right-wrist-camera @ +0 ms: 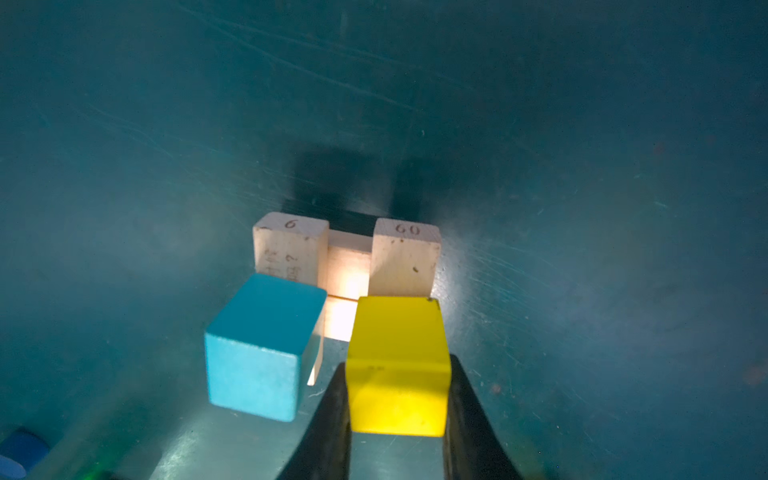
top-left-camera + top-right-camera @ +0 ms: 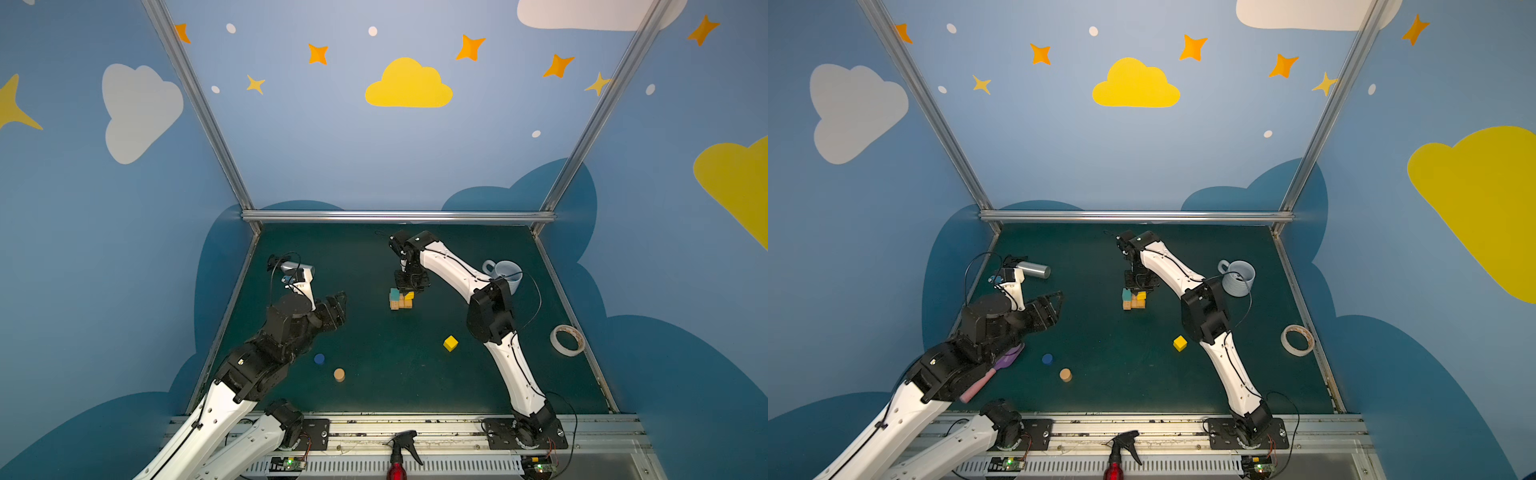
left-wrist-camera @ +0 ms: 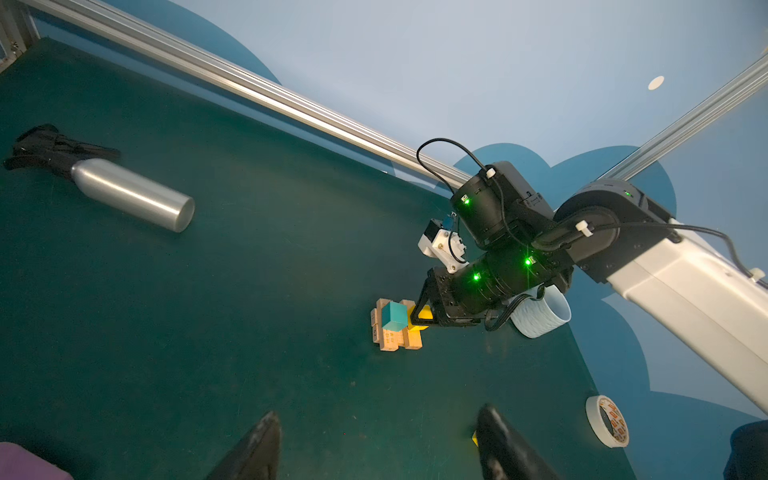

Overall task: Build the wood block tower
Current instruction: 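Lower the yellow cube beside the teal cube atop plank 60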

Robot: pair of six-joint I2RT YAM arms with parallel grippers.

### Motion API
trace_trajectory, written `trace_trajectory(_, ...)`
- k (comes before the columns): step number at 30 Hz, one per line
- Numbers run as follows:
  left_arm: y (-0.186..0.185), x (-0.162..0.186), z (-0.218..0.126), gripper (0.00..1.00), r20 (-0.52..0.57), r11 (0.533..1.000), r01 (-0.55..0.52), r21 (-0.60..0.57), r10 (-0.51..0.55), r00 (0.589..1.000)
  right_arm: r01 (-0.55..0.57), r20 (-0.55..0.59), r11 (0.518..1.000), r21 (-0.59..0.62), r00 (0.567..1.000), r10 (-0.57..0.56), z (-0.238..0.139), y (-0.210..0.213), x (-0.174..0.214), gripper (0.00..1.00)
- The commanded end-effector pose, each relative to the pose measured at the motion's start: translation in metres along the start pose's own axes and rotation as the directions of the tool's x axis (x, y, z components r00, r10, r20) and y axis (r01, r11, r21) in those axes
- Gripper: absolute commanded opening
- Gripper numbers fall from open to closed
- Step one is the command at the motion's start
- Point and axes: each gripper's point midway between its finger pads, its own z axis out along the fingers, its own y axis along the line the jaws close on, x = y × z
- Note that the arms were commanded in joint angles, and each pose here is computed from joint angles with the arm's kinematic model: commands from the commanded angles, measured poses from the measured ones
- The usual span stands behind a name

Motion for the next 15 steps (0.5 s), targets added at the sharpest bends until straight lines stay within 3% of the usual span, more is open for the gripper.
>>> trace_trajectory(1, 0.0029, 0.0018, 0.0009, 0.74, 0.001, 1.0, -0.013, -0.005, 0.013, 1.0, -0.002, -0.014, 1.0, 0.008, 1.0, 0.002, 0.0023, 0.0028, 0.0021, 0.15)
trace_trajectory(10, 0.0039, 0.0019, -0.0007, 0.74, 0.003, 1.0, -0.012, -0.005, 0.012, 1.0, -0.003, -0.011, 1.0, 0.006, 1.0, 0.003, 0.0018, 0.0045, 0.0022, 0.17)
trace_trajectory(15, 0.0043, 0.0014, -0.0019, 0.74, 0.008, 1.0, -0.01, -0.004, 0.01, 1.0, -0.006, -0.013, 1.0, 0.012, 1.0, 0.006, 0.0025, 0.0033, 0.0024, 0.24)
